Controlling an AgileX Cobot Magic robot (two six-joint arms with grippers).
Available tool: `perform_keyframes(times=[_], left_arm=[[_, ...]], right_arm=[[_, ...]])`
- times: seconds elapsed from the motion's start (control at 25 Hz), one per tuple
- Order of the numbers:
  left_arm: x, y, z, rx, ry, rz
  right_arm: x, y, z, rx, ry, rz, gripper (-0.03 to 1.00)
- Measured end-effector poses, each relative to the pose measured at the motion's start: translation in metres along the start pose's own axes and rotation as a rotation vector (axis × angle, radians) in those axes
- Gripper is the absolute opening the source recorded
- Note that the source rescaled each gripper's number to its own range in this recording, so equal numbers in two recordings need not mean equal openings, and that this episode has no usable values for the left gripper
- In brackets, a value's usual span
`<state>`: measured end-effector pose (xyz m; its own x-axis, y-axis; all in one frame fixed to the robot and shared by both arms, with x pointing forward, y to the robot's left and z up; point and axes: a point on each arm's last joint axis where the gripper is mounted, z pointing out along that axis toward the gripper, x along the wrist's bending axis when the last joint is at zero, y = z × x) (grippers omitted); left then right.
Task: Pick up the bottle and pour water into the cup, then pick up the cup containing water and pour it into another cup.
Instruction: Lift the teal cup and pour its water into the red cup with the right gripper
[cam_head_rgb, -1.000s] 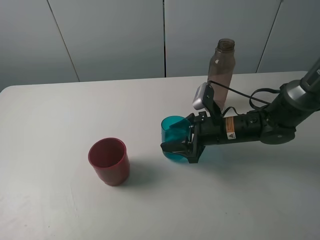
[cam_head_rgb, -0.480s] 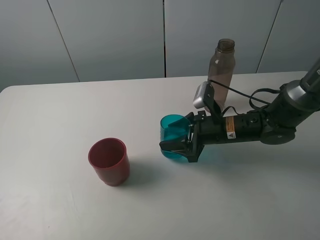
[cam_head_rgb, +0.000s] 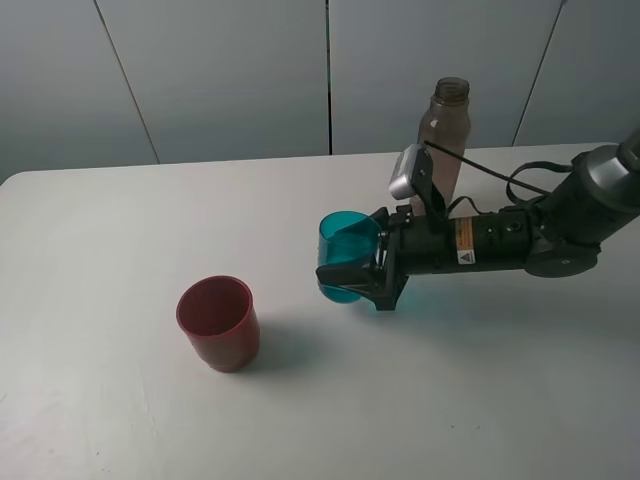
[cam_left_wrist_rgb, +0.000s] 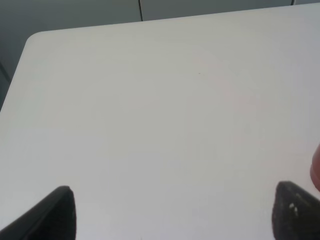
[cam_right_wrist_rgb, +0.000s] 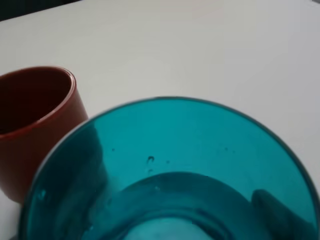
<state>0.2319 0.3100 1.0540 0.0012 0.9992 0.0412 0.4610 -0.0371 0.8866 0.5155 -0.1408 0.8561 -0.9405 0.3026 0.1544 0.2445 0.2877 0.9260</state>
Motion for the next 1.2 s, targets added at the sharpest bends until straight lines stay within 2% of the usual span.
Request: perform_keyframes(times=[0.68,0.92,1.08,1.2], left_arm=[[0.0,0.0,0.0,0.0,0.0,0.0],[0.0,0.0,0.0,0.0,0.0,0.0],[0.0,0.0,0.0,0.0,0.0,0.0],[0.0,0.0,0.0,0.0,0.0,0.0]], right_arm=[[0.01,0.039,-0.011,-0.049,0.021,0.009,0.08],[0.02,0.033,0.002,0.047,0.025,-0.005,0.08],[0.028,0.034,0.008,0.073,0.037,-0.015,0.08],[0.031,0.036,0.011,0.112,0.012,-0.035,0.08]])
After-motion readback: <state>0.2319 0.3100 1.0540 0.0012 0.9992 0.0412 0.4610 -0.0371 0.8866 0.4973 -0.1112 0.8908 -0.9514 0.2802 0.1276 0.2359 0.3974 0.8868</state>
